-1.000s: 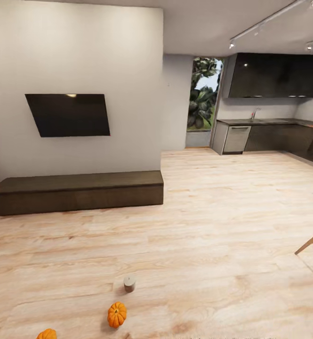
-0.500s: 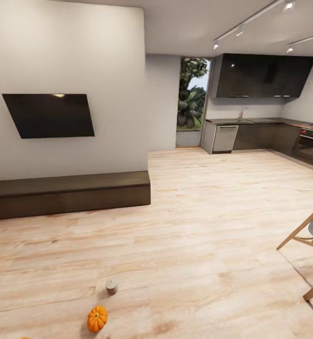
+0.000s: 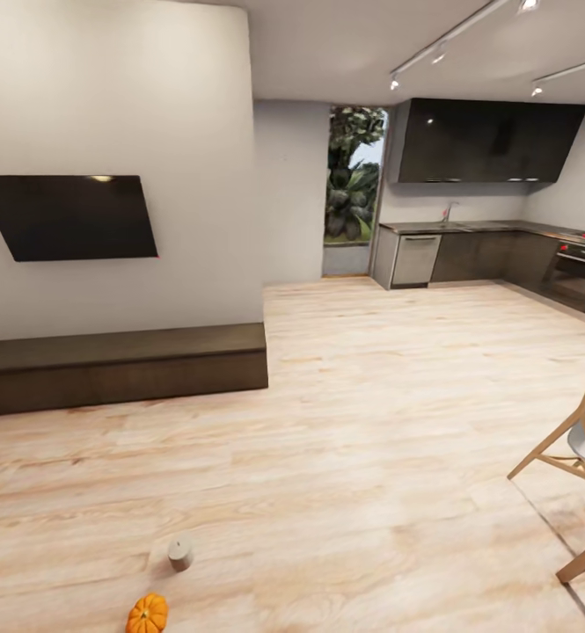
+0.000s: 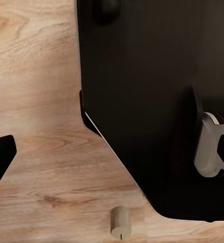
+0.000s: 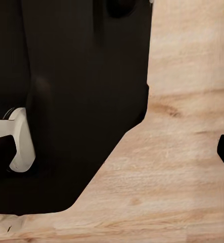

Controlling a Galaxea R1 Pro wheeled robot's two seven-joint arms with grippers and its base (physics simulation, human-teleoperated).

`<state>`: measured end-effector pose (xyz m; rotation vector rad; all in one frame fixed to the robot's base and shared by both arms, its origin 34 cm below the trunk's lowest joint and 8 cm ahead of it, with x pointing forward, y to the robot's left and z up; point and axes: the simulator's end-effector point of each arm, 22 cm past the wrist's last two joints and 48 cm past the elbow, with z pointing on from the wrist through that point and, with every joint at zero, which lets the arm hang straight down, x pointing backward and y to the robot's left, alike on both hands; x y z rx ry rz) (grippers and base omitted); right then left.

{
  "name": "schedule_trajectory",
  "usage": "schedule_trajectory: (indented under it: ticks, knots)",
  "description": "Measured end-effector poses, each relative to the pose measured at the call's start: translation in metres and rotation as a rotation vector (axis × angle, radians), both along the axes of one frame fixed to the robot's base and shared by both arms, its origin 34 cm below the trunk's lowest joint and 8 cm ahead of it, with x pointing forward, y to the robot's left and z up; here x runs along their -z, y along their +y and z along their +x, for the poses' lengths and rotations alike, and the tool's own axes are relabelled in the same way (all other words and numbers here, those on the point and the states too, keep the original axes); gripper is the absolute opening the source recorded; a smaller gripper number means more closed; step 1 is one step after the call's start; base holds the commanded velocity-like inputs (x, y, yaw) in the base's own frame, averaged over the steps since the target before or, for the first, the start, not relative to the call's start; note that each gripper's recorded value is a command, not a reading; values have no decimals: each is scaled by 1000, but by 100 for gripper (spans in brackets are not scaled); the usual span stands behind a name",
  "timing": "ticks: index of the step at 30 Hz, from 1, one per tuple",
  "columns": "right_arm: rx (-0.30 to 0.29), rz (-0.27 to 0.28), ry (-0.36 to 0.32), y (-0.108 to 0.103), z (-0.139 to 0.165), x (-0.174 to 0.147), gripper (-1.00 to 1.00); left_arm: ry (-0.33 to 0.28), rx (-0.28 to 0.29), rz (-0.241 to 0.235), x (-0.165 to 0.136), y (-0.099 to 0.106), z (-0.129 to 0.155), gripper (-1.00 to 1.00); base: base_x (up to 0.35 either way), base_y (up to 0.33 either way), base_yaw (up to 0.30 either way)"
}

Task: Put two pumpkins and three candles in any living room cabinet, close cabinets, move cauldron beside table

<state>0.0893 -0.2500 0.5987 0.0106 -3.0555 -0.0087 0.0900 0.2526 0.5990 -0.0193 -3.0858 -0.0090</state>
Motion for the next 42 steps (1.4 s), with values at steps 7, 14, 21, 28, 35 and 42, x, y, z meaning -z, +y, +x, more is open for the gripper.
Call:
schedule_trajectory:
  ticks: [7,14,21,28,35,42]
  knots:
    - [0,0,-1,0,0,0,100,0,0,0,0,0,0,100,240,-267,8]
    - [0,2,-1,1,0,0,100,0,0,0,0,0,0,100,243,-262,138]
    - [0,3,-2,2,1,0,100,0,0,0,0,0,0,100,255,-234,250]
    - [0,4,-3,3,1,0,100,0,1,0,0,0,0,100,264,-217,185]
    - [1,5,-5,4,1,0,100,0,2,0,0,0,0,100,265,-215,23]
    - [1,5,-20,4,5,0,100,0,2,0,0,0,0,100,271,-201,-89]
